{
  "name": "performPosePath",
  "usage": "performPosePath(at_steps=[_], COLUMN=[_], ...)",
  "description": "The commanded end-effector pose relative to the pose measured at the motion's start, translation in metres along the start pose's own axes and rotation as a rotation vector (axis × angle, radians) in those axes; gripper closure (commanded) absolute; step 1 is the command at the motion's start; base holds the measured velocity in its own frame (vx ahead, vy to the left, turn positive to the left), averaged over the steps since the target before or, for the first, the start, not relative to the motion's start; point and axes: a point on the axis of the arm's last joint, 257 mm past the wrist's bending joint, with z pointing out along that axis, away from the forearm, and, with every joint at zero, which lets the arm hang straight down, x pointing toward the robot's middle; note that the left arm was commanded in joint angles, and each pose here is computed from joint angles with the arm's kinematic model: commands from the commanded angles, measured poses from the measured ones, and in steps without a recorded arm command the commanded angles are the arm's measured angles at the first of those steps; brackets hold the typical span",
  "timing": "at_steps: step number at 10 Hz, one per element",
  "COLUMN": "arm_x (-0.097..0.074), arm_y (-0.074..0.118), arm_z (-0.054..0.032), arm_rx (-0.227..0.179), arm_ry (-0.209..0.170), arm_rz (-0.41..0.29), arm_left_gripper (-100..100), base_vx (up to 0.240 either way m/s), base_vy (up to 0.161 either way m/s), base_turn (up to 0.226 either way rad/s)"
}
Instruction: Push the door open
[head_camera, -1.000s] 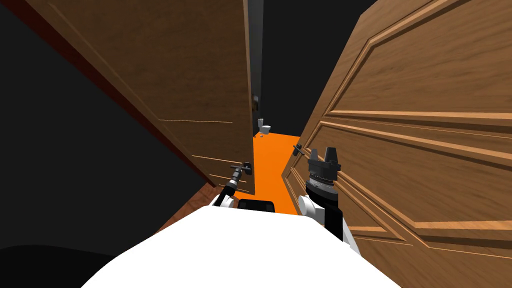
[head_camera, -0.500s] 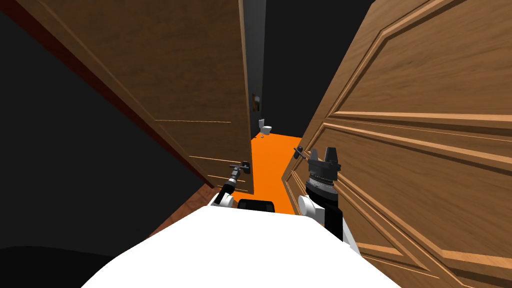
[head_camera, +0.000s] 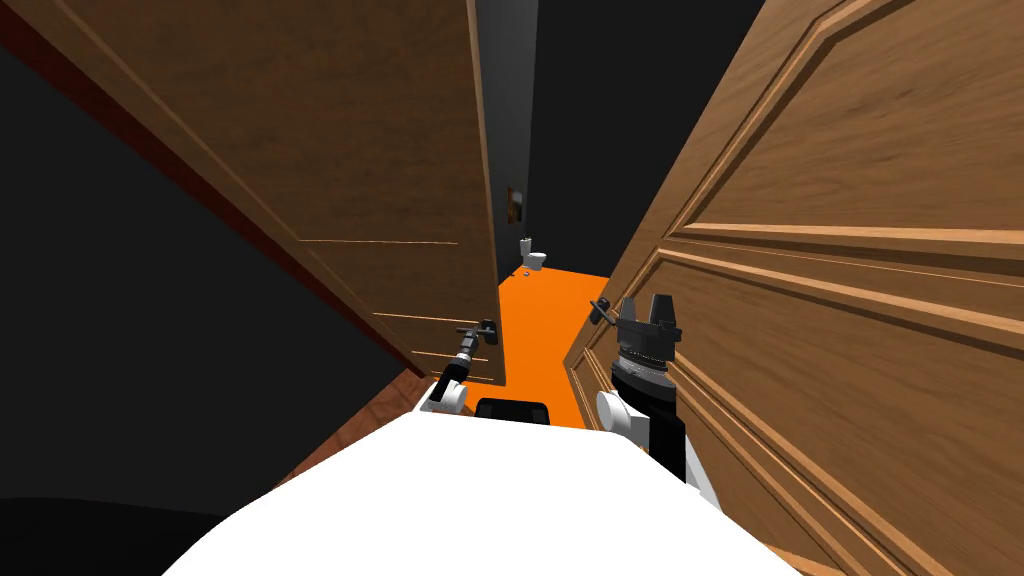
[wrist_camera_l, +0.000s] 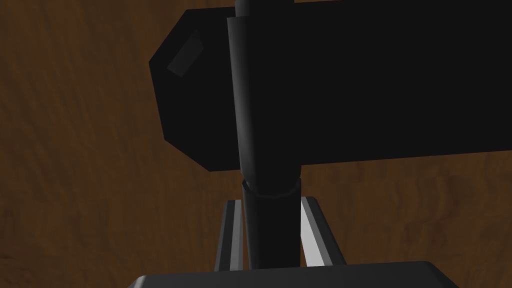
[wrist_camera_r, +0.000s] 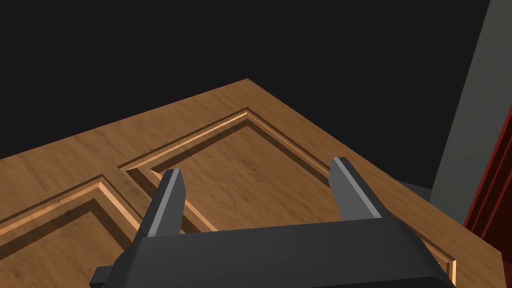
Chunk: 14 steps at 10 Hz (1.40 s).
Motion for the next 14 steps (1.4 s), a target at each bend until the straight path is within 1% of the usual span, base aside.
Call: performPosePath(at_steps=[1,5,8,10,11,12,14], arm_x=[-0.013,-0.029,-0.043,-0.048,-0.048,-0.057,-0.062], arm_y=[-0.006,-0.005,-0.003,-0.003,0.001,-0.002,-0.002], arm_z=[0.0044,0.0124,0.0183,0.0205,0.0178,0.0179,0.0173], arm_rx=[0.015,0.01,0.005,0.003,-0.005,0.0,0.0], arm_ry=[-0.026,-0.073,-0.112,-0.129,-0.126,-0.136,-0.145], arm_rz=[0.006,-0.001,-0.01,-0.015,-0.014,0.007,0.02], arm_left_gripper=[100,100,100,100,100,100,100], base_vx=[0.095,0.099,0.174,0.162,0.079,0.135,0.194], base_vy=[-0.077,-0.089,-0.126,-0.075,-0.02,-0.033,-0.054], base_turn=[0.047,0.066,0.088,0.045,0.019,0.103,0.118])
